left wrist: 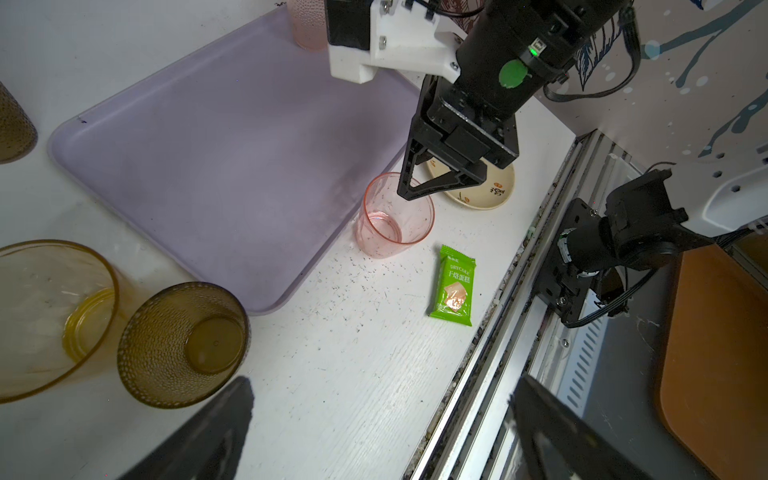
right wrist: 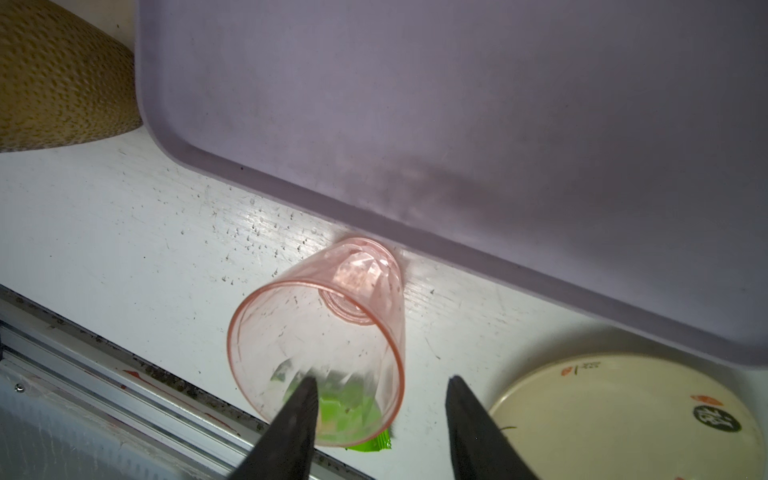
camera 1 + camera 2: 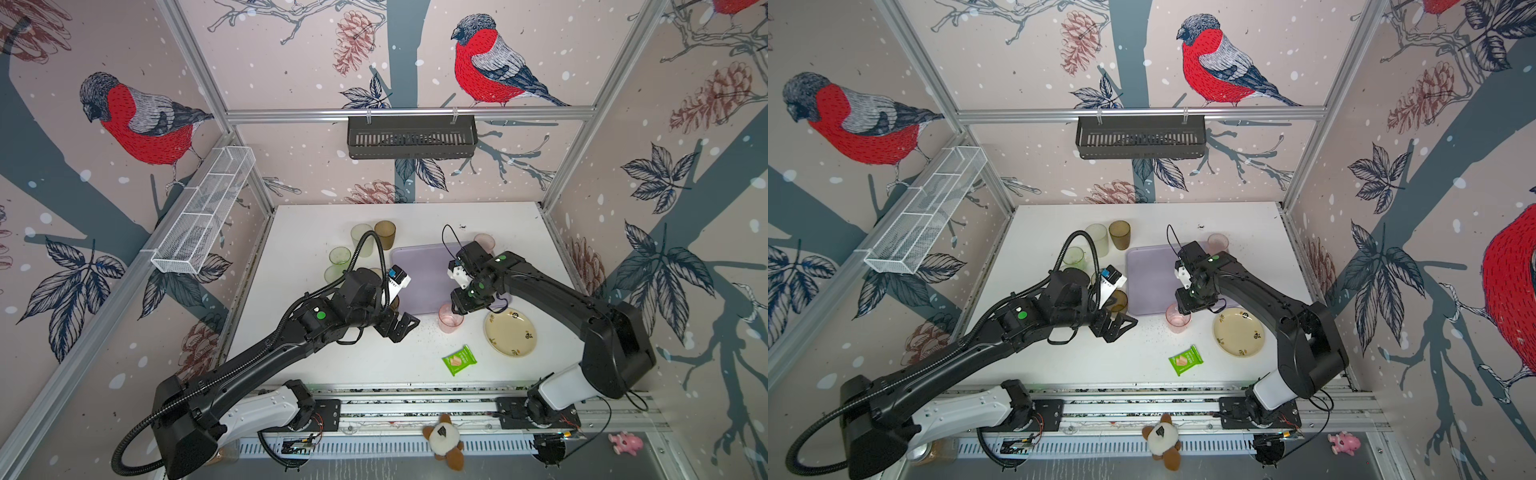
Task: Place the glasses into the tray
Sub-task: 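Lower the right gripper around the clear pink cup's rim and close it, then lift the clear pink cup with the right gripper toward the tray's far edge, then lower the clear pink cup onto the tray beside the textured pink cup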
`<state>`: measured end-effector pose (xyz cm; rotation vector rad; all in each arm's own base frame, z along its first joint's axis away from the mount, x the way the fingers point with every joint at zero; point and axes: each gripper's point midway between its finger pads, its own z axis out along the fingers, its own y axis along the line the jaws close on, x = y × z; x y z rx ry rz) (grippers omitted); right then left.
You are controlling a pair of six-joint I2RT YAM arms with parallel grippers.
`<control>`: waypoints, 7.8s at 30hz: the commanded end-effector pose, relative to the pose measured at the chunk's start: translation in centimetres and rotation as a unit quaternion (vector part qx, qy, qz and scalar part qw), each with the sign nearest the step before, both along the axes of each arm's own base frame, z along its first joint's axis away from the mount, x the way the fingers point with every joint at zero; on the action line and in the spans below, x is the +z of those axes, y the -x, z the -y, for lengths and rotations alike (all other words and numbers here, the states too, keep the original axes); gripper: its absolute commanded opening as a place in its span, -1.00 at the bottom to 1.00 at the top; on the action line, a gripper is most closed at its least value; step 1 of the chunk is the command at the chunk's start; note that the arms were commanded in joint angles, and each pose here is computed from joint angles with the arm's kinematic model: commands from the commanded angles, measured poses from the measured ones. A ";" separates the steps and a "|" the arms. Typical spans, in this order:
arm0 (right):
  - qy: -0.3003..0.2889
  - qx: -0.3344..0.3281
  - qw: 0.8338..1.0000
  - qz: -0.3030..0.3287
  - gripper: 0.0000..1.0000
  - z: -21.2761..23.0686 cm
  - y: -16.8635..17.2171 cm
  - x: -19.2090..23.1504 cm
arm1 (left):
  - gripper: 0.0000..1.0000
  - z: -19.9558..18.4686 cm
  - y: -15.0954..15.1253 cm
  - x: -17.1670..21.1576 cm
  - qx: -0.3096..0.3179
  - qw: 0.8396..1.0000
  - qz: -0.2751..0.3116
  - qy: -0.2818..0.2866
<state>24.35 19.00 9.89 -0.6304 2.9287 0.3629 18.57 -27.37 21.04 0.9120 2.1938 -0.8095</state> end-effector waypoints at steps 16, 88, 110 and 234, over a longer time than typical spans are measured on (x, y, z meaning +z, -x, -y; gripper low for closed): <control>0.020 0.000 1.000 0.004 -0.18 -0.1 -0.8 -1.4 | 0.95 3.0 0.9 0.2 -0.050 0.998 0.034 0.002; 0.066 0.031 0.997 0.005 -0.71 0.3 -0.9 -2.3 | 0.95 3.1 0.5 0.5 -0.037 0.998 0.052 -0.002; 0.063 0.030 0.997 0.013 -0.86 0.4 -0.7 -1.1 | 0.95 3.1 0.4 0.5 -0.030 0.998 0.050 0.003; 0.091 -0.225 0.968 0.059 -0.92 17.3 -14.4 -1.5 | 0.95 9.9 -3.6 4.8 -0.006 0.996 0.066 0.059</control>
